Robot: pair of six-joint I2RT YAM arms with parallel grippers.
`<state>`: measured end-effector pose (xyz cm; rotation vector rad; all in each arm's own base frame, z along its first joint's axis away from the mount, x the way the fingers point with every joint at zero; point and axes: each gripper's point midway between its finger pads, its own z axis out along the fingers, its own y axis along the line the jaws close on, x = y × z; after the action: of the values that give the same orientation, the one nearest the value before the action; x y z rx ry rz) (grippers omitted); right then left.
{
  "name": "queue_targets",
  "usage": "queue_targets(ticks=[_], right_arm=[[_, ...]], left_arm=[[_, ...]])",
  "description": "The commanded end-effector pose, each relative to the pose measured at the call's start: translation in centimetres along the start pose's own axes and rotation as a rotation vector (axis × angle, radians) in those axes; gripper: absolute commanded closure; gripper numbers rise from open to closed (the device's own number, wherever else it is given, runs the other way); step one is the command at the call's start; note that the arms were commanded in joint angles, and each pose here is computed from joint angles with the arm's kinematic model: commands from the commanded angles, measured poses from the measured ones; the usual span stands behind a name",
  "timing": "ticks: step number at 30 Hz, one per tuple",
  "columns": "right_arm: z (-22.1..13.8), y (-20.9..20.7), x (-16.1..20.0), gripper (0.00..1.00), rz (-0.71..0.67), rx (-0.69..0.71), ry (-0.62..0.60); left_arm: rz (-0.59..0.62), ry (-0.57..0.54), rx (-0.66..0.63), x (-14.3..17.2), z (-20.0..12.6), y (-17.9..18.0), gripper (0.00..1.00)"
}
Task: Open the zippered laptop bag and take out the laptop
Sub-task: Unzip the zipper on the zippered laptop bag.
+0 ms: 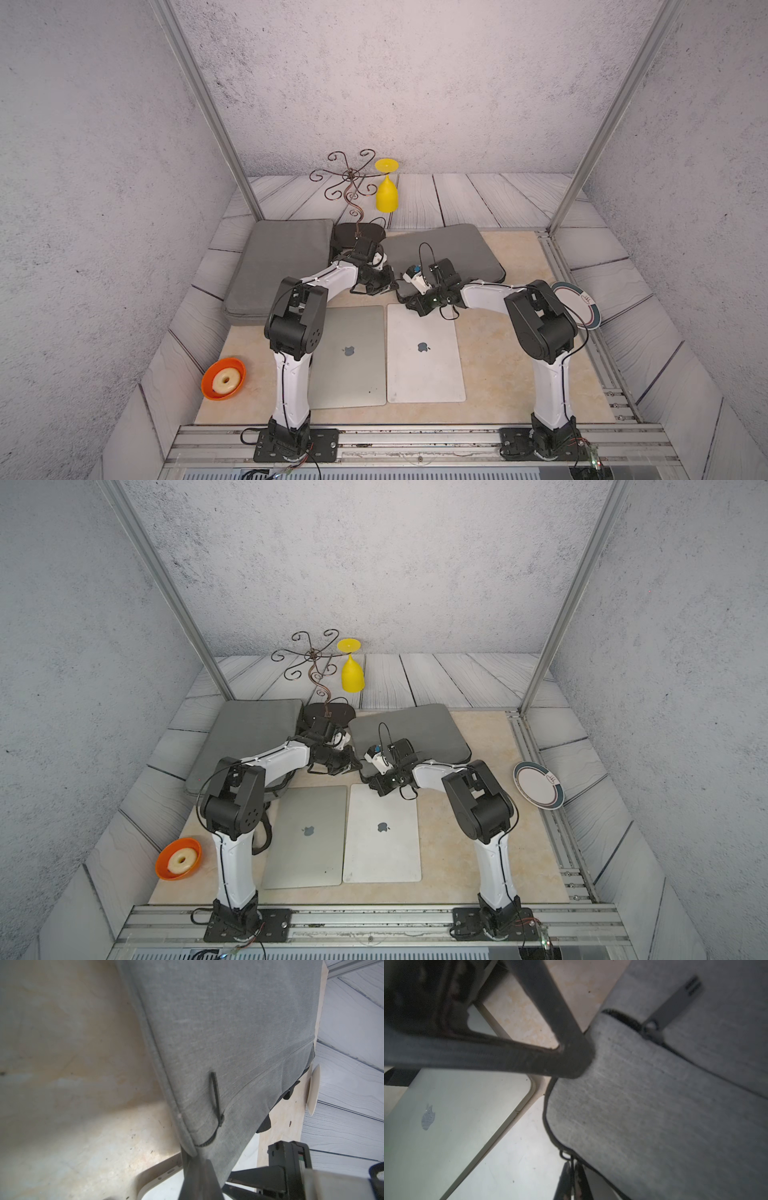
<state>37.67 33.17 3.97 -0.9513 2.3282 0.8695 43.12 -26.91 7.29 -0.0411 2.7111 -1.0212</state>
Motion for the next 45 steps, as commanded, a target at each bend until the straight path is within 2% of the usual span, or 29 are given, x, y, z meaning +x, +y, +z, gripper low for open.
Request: queue_targets(ticks=[1,8,19,31,45], right_arm=[[-1.0,-0.1,0.4,0.99,-0.003,0.042,0.0],[-3.4,-1.3,0.6,1.0,-0.007,0.18,-0.005],[-8.8,-5.7,4.4,1.0,0.092,0.454,0.132],[-14.2,-10.1,5.9,1.0,0.346,0.575,0.109],[-19.8,-15.9,7.6,1.0,0.446,0.739,0.107]], left_arm=[[0.068,-0.047,0.03,-1.9,-0.9,-1.6,1.0],[0.079,-0.078,0.008,-3.3,-1.8,-0.5,1.0],[0.078,-0.106,-0.03,-4.6,-3.5,1.4,1.0],[0.074,-0.114,-0.057,-4.9,-4.6,2.9,1.0],[0.068,-0.114,-0.09,-4.9,-5.5,4.6,1.0]])
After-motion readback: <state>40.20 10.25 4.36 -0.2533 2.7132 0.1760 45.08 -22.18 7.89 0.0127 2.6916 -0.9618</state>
